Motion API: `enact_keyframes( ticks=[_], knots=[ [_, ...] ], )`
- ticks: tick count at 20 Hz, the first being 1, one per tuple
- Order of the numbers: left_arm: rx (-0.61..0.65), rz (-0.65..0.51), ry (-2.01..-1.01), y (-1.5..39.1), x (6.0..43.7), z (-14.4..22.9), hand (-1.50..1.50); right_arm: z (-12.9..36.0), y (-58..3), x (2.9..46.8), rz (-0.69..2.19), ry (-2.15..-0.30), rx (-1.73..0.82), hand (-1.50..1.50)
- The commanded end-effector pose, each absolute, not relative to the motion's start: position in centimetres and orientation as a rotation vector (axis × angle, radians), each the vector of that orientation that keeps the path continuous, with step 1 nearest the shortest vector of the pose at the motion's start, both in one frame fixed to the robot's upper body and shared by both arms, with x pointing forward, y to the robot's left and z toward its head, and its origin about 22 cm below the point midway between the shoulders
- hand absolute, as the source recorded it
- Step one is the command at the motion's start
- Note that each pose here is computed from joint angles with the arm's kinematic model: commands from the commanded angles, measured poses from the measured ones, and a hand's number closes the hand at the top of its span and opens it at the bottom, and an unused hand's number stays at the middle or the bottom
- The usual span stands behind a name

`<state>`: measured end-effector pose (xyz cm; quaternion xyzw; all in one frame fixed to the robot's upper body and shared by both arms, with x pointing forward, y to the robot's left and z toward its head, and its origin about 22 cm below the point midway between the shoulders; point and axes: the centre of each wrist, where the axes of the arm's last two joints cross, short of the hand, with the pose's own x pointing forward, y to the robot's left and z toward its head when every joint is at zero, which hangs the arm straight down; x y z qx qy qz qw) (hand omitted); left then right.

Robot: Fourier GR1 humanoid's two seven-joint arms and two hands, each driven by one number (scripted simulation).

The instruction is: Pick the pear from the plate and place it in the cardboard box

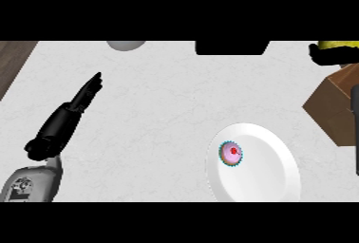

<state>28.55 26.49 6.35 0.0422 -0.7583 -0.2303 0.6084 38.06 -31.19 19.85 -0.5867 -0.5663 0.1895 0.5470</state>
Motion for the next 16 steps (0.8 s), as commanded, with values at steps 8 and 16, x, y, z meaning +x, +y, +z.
enact_keyframes(
  ticks=[8,16],
  knots=[
    [0.083,-0.532,-1.748,25.4,28.8,7.0,0.0,18.7,-41.7,37.7,0.652,-0.957,-1.14,1.5],
    [0.09,-0.55,-1.766,28.0,29.0,6.3,0.0,15.4,-47.7,36.0,0.73,-0.776,-1.002,1.5]
  ],
)
